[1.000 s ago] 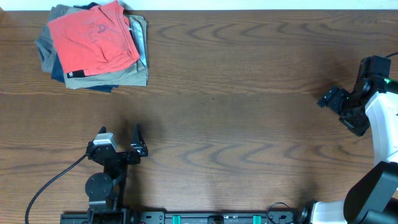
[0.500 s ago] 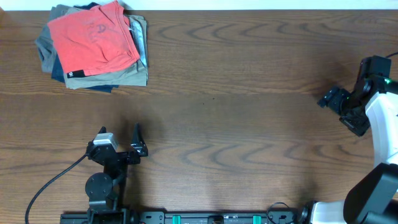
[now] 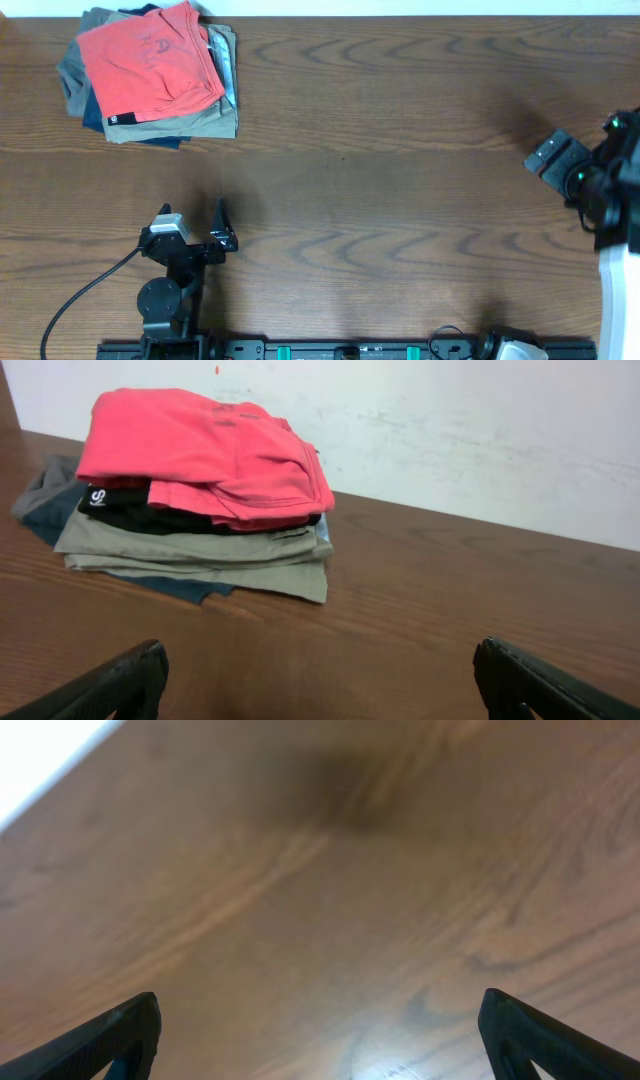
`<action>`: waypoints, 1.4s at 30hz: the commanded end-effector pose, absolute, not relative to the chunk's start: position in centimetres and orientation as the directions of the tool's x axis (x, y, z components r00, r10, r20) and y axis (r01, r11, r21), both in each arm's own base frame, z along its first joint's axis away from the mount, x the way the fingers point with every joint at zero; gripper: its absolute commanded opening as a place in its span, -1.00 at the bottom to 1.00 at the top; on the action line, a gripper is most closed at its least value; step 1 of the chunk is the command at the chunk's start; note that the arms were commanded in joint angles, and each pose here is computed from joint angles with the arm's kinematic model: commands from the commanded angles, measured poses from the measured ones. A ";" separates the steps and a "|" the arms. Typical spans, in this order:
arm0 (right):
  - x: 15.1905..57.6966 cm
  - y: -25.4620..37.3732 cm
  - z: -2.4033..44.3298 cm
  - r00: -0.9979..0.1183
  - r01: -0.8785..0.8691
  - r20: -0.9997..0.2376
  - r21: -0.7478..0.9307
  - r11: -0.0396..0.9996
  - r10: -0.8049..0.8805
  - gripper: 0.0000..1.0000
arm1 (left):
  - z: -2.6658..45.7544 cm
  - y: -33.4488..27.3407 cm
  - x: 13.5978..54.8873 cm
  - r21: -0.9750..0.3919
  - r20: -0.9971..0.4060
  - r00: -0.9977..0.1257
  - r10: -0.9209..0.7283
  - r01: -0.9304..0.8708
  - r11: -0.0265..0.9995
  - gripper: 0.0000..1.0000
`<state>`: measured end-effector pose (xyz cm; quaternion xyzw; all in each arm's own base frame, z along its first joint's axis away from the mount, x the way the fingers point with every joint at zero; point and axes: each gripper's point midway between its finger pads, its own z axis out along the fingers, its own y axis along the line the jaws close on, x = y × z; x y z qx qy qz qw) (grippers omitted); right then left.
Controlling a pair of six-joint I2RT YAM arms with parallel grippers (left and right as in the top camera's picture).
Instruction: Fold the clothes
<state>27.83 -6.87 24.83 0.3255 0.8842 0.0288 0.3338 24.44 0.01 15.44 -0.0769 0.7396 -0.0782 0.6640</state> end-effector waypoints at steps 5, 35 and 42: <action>24.7 -5.6 30.4 -0.446 0.472 -0.708 0.333 0.816 0.547 0.98 | 13.9 0.1 24.4 -0.202 -0.968 -0.145 -0.202 -0.017 0.979 0.96; 21.7 1.0 20.5 -0.226 0.034 -0.871 0.440 0.897 0.436 0.98 | 13.9 0.1 24.4 -0.202 -0.969 -0.145 -0.202 -0.017 0.979 0.95; 23.1 2.0 17.6 -0.187 -0.051 -0.881 0.450 0.892 0.434 0.99 | 13.9 0.1 24.4 -0.202 -0.968 -0.145 -0.202 -0.017 0.979 0.96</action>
